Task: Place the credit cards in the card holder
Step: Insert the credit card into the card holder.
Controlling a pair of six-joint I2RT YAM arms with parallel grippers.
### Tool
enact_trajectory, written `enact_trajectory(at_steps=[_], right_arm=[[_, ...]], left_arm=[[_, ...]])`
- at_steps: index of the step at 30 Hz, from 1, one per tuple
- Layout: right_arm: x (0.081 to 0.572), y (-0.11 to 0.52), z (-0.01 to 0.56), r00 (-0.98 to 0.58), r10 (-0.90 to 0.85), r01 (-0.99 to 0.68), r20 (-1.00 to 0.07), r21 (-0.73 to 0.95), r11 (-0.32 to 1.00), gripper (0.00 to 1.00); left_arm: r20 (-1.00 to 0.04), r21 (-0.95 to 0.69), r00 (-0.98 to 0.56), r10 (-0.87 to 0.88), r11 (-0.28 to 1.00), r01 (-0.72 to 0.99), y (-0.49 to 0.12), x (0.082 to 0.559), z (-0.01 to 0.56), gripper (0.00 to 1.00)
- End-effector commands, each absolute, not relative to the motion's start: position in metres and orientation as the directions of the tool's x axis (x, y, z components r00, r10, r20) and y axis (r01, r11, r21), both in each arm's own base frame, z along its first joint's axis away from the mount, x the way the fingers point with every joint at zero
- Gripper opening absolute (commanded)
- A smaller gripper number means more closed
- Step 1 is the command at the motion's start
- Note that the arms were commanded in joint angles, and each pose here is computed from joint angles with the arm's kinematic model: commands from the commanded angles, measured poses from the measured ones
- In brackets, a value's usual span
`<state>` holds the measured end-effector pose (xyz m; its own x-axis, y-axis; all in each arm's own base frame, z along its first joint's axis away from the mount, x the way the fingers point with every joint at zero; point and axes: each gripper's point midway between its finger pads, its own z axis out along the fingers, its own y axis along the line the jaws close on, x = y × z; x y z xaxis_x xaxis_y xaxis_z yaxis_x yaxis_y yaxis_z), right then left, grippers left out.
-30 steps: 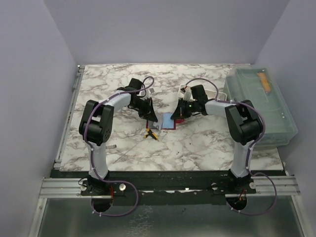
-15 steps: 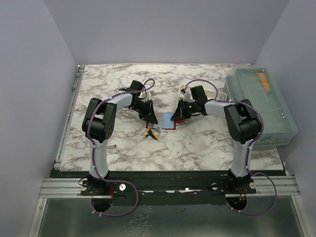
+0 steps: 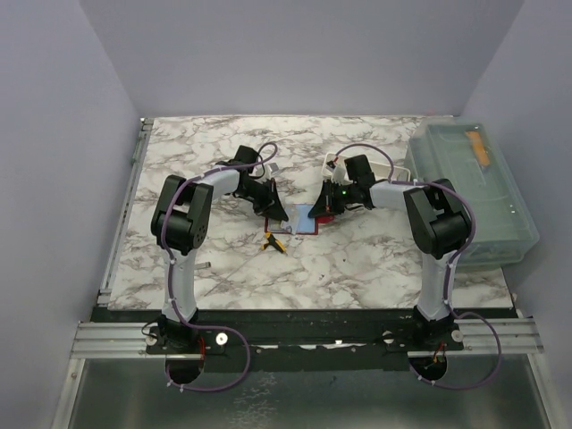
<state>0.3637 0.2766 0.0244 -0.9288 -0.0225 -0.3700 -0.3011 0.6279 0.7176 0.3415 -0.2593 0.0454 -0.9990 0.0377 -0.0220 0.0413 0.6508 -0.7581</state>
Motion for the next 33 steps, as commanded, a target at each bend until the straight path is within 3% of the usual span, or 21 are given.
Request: enact_trajectory(at_steps=[1,17,21,27,33], right_arm=[[0.365,0.272,0.003,-0.939,-0.023,-0.272,-0.342,0.702,0.658,0.00],[0.364,0.271,0.005,-0.944,-0.009,-0.251,-0.330,0.701,0.667,0.01],[0.370,0.261,0.018,-0.935,0.008,-0.242,-0.356,0.651,0.720,0.08],[0.365,0.249,0.023,-0.929,-0.002,-0.238,-0.369,0.596,0.767,0.11],[0.361,0.242,0.017,-0.931,0.000,-0.225,-0.366,0.572,0.789,0.11]], left_arm=[[-0.029,-0.769,-1.000,-0.012,0.639,0.014,-0.264,0.357,0.035,0.00],[-0.001,-0.795,-0.999,-0.052,0.606,-0.030,-0.273,0.356,0.031,0.00],[-0.029,-0.762,-0.997,-0.070,0.647,-0.023,-0.274,0.355,0.029,0.00],[-0.138,-0.657,-0.983,-0.122,0.754,-0.001,-0.270,0.359,0.033,0.27],[-0.288,-0.495,-0.954,-0.084,0.866,0.073,-0.269,0.356,0.039,0.40]])
